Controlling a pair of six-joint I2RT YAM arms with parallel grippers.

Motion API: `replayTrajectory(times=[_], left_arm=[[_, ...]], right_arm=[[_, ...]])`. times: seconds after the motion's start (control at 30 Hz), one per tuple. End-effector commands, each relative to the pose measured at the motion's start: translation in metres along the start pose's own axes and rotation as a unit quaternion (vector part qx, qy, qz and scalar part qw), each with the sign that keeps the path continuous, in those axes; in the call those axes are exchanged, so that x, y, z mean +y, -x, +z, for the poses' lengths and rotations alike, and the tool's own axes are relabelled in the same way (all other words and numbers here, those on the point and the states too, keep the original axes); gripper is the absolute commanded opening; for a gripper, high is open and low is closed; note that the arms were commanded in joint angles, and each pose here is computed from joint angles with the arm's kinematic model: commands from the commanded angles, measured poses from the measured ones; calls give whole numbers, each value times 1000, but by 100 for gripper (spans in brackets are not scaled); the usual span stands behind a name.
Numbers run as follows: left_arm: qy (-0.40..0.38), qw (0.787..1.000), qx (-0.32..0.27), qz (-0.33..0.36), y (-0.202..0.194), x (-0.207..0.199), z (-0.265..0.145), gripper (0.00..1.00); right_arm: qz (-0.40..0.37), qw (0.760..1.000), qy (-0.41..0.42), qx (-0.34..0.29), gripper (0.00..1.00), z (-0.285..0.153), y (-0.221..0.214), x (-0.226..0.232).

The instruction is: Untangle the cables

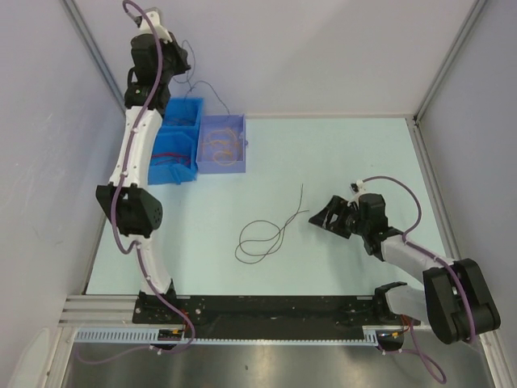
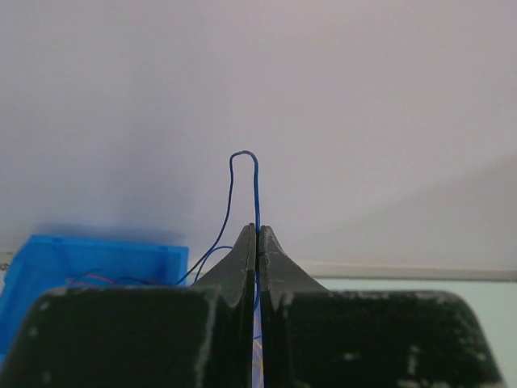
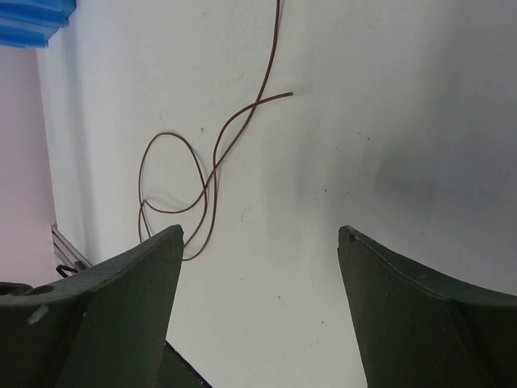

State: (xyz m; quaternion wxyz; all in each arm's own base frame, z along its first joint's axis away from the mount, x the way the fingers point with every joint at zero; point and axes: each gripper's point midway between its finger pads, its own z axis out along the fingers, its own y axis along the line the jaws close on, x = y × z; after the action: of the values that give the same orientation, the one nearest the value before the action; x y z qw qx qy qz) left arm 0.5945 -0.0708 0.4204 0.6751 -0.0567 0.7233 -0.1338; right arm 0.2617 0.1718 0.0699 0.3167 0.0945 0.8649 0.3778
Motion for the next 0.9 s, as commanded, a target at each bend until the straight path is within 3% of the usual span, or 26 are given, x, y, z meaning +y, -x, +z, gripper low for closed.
replayTrajectory(times=[0.0, 0.13, 0.37, 0.6, 0.87], left_arm=[[2, 994, -109, -12, 67, 11, 2, 1], [37, 989, -145, -18, 77, 47, 17, 0], [57, 988, -130, -57, 41, 99, 46, 0], [66, 989, -122, -57, 8, 122, 73, 2], [68, 991, -105, -45, -3, 126, 73, 7]], right_arm=[[-11, 1000, 17, -3, 81, 2, 2, 6], [-10, 1000, 16, 4, 81, 3, -1, 5], [-15, 1000, -1, 2, 81, 3, -2, -3], [-9, 1000, 3, 11, 81, 7, -5, -4], [-9, 1000, -5, 10, 81, 10, -5, -8]])
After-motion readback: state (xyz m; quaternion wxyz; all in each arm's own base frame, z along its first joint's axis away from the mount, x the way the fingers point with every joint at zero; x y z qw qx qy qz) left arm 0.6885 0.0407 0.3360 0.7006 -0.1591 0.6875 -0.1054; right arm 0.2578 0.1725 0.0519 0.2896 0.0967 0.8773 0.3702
